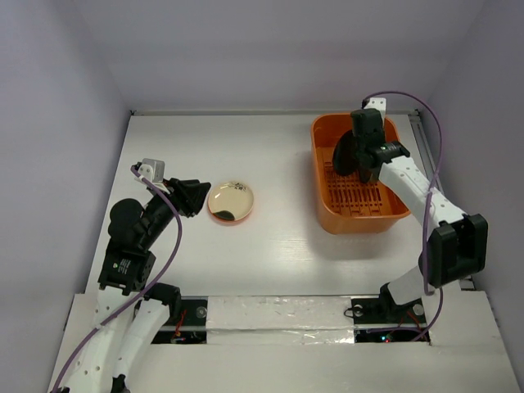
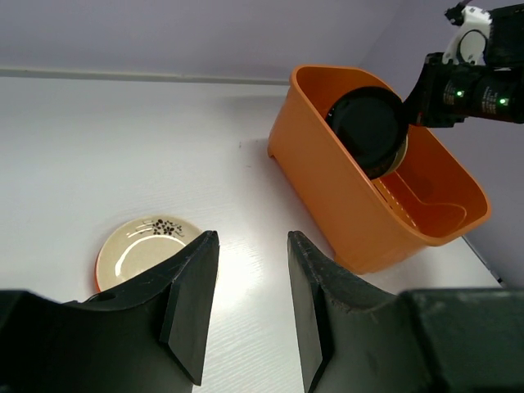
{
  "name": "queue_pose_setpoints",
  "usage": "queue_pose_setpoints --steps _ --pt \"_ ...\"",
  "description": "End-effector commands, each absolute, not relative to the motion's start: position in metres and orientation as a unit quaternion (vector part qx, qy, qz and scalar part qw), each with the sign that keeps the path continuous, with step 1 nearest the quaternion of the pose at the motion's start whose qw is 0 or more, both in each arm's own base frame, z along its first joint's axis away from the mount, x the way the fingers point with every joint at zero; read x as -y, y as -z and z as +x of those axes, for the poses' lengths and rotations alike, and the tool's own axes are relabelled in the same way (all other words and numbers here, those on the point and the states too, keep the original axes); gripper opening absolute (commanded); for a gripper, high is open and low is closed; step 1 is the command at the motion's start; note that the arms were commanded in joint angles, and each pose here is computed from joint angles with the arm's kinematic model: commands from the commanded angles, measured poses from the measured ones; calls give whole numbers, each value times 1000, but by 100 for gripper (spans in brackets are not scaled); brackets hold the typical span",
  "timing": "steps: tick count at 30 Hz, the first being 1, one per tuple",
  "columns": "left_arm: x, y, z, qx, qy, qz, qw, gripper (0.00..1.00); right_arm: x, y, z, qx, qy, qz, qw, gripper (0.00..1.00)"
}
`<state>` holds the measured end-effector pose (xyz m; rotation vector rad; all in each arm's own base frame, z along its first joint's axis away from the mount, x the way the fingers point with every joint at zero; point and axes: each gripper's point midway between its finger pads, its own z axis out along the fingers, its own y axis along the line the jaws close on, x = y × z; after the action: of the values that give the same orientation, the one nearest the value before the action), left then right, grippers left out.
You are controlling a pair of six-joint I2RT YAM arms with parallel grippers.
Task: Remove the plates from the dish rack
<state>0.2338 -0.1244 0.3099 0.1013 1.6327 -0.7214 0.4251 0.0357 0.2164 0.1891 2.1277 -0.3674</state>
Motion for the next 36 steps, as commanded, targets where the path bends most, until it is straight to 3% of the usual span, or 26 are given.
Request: queue_pose_setpoints --steps 1,9,16,26,36 --pt "127 -331 233 -685 325 54 650 36 -41 -276 422 -833 133 87 530 6" --pt "125 -331 234 -685 323 51 652 36 -81 -343 392 -793 50 71 603 0" --pt "123 -330 236 -686 320 47 652 36 -164 -387 362 -751 -130 4 647 0" --pt "121 -328 239 -688 317 43 651 36 -343 -312 351 -765 -364 -123 517 0" --pt "122 -329 238 -688 319 44 651 36 -416 -222 358 -794 -425 -127 415 0"
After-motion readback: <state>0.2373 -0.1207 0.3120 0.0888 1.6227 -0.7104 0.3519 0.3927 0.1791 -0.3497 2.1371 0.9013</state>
